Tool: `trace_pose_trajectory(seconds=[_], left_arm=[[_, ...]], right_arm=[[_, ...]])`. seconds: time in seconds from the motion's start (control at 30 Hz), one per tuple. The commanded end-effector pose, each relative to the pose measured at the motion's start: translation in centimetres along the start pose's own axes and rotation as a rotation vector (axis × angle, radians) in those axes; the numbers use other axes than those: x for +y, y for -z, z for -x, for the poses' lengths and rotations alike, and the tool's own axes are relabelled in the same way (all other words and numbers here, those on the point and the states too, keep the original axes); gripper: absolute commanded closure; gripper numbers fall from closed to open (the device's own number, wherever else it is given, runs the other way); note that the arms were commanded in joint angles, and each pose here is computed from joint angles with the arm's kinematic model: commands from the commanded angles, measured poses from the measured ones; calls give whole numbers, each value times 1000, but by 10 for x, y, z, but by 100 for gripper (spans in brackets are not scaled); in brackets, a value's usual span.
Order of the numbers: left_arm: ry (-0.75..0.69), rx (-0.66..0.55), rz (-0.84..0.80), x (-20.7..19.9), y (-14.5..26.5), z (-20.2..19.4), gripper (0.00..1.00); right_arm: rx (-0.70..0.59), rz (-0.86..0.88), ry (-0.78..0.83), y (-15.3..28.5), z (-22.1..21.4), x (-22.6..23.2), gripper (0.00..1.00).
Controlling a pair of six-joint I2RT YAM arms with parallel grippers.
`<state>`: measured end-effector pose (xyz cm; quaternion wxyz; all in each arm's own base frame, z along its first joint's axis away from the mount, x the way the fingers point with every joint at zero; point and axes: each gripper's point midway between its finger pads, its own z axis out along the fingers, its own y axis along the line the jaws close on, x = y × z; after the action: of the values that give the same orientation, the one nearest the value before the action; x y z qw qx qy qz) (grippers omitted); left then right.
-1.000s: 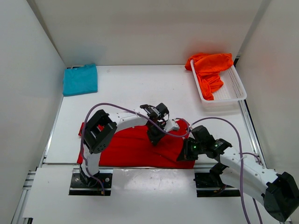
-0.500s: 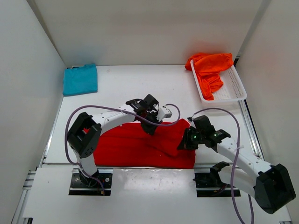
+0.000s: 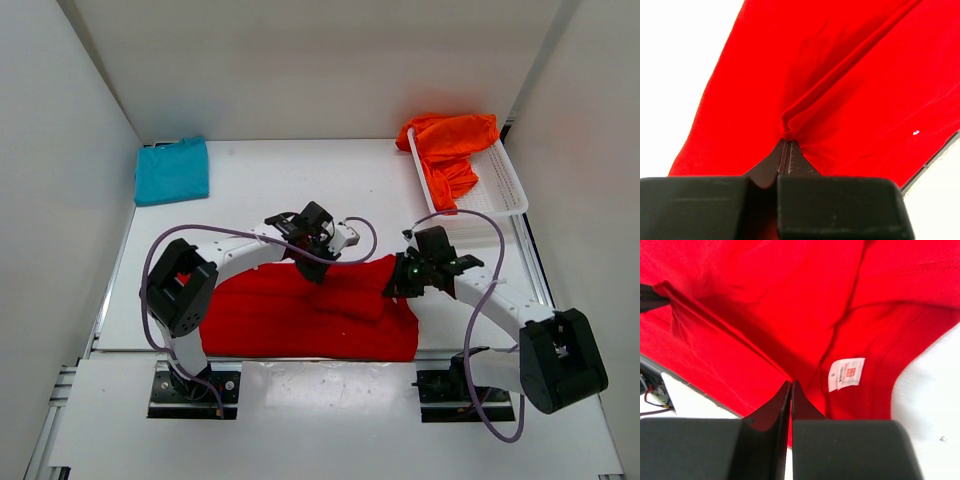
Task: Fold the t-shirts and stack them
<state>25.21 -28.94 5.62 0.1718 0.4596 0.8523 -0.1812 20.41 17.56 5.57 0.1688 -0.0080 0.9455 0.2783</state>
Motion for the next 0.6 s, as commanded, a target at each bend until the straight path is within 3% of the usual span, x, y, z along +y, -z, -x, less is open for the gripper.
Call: trace_pose_trajectory(seconds=[0.0, 0.03, 0.13, 0.2, 0.43, 0.57], left_arm=[[-15, -30, 39, 3, 4, 4, 100], [-15, -38, 47, 5, 4, 7, 100], [-1, -19, 81, 13, 2, 5, 98], [2, -16, 118, 21, 3, 6, 93], [-4, -13, 190, 36, 15, 5, 54], [-29, -10, 166, 28, 18, 2, 44]], right_arm=[[-46, -13, 50, -1, 19, -2, 100], [-60, -14, 47, -2, 24, -2, 99], [-72, -34, 40, -2, 35, -6, 71], [-68, -60, 46, 0, 36, -9, 61], [-121, -46, 39, 21, 22, 6, 64], [-78, 9, -17, 20, -7, 19, 59]])
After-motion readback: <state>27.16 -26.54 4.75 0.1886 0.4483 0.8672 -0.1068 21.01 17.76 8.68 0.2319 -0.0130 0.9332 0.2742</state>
